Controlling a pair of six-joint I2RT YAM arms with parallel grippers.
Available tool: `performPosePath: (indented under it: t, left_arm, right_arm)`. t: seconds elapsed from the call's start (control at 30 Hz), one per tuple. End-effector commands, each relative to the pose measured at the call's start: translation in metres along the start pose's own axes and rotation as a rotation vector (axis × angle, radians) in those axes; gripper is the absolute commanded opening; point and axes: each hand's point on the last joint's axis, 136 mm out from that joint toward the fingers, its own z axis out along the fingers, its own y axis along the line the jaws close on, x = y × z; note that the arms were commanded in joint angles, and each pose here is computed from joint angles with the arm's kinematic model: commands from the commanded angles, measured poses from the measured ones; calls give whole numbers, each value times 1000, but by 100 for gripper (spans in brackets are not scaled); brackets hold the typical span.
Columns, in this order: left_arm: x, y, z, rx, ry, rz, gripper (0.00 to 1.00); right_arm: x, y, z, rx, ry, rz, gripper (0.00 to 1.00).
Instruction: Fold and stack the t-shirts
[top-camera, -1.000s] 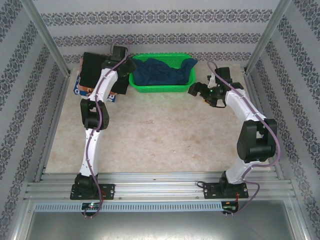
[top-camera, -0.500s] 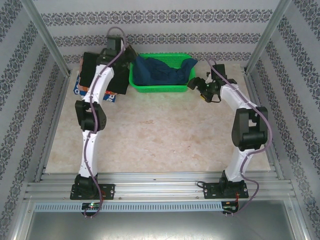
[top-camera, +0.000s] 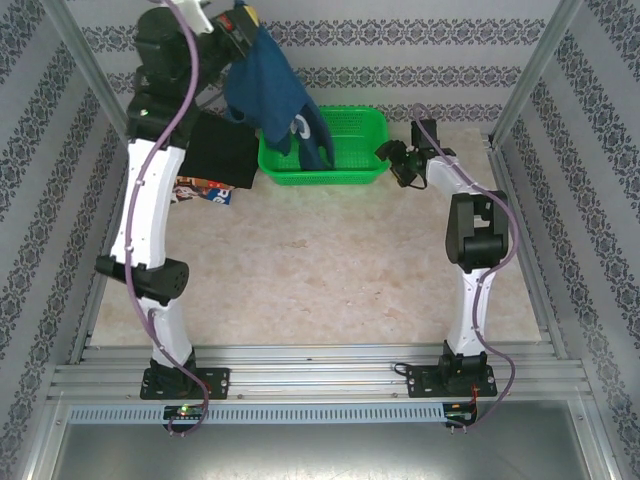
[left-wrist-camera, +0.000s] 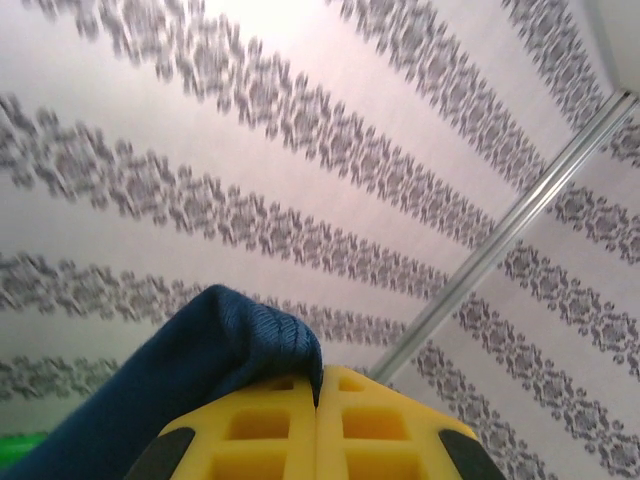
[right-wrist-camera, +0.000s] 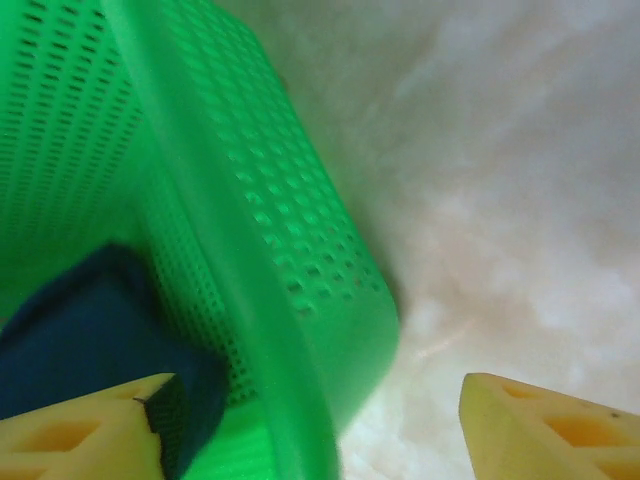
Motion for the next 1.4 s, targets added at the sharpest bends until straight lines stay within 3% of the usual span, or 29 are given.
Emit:
performPosePath:
  t: [0.0,0.23,0.43,0.5,0.73,1.03,1.2,1.37]
  left_arm:
    - [-62,-36,-53,6,-176,112,0]
    - [-80,-64,-98,27,-197,136,0]
    - [-84,-69,-131,-33,-189,221,0]
    - [-77,-65,-135,-54,-160,227,0]
    - [-36,-38,-131,-118,-22,233,0]
    - [-4,-14,-126,-131,10,232,0]
    - [6,-10,-123,-112,16,223,0]
    - [17,-10,-115,-67,25,189,0]
  right_arm:
    - [-12,6,4,29,-50,22,69]
    - [-17,8,27,77,-46,21,47]
    - [-12,-4,34,117,-37,35,43]
    - [-10,-4,37,103,-32,39,41]
    - [5,-9,40,106,5,42,13]
    - [27,-42,-9,151,-52,84,0]
    - [39,-107,-71,284,-187,237,0]
    - [63,-187,-161,483,-393,423,0]
